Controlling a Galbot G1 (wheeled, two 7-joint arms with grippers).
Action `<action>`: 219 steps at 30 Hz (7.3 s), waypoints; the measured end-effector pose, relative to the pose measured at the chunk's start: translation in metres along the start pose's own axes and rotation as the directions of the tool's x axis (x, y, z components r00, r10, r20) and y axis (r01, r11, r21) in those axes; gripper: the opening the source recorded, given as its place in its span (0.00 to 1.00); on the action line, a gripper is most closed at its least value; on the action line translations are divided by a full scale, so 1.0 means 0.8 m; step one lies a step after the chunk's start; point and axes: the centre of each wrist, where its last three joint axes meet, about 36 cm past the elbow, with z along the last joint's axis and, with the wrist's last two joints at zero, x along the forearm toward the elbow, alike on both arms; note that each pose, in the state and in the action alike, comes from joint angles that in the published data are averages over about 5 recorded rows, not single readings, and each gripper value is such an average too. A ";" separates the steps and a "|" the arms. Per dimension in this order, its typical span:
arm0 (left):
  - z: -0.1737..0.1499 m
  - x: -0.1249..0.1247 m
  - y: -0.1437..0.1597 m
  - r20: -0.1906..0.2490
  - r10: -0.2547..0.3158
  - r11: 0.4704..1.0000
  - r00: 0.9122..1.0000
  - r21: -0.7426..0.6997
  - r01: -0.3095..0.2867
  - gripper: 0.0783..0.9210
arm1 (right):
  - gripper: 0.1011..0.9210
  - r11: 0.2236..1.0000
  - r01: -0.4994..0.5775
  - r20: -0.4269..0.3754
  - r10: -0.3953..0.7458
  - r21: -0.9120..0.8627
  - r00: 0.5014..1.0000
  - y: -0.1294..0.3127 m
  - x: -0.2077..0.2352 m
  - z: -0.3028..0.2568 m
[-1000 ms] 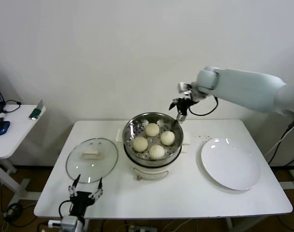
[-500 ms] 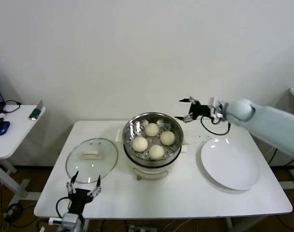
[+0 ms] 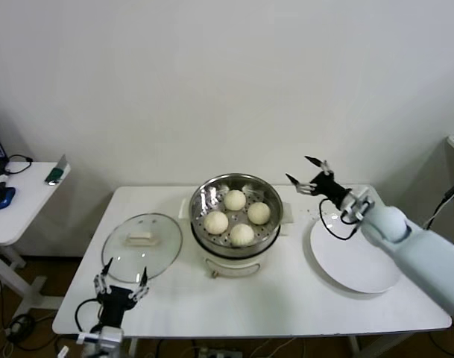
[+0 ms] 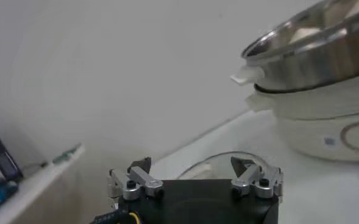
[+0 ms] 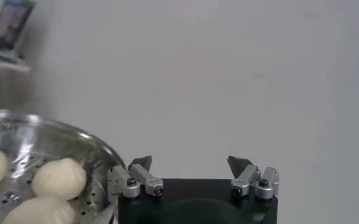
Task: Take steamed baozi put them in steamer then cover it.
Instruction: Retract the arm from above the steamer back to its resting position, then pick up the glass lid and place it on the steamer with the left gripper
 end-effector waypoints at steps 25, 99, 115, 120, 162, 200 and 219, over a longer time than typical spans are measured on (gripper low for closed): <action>0.040 -0.090 -0.031 0.046 -0.062 0.681 0.997 -0.729 0.076 0.88 | 0.88 0.922 -0.344 -0.103 0.330 -0.181 0.938 0.051 0.134 0.103; 0.070 -0.242 0.006 0.105 -0.142 0.467 0.984 -0.869 0.161 0.08 | 0.88 0.932 -0.343 -0.169 0.321 -0.121 0.932 0.085 0.142 0.151; 0.002 -0.140 0.039 0.196 -0.298 0.435 0.934 -0.844 0.315 0.08 | 0.88 0.936 -0.333 -0.173 0.312 -0.112 0.934 0.078 0.137 0.154; -0.028 -0.119 0.048 0.230 -0.335 0.424 0.914 -0.829 0.364 0.08 | 0.88 0.939 -0.327 -0.174 0.305 -0.108 0.936 0.078 0.133 0.156; -0.265 -0.149 -0.138 0.249 -0.111 0.553 0.962 -0.789 0.268 0.08 | 0.88 0.939 -0.335 -0.206 0.314 -0.075 0.927 0.073 0.134 0.185; -0.307 -0.182 -0.237 0.194 -0.033 0.571 0.981 -0.802 0.177 0.08 | 0.88 0.939 -0.339 -0.217 0.318 -0.063 0.923 0.070 0.139 0.199; -0.296 -0.193 -0.245 0.177 -0.036 0.560 0.983 -0.811 0.167 0.08 | 0.88 0.938 -0.340 -0.219 0.319 -0.062 0.922 0.070 0.145 0.205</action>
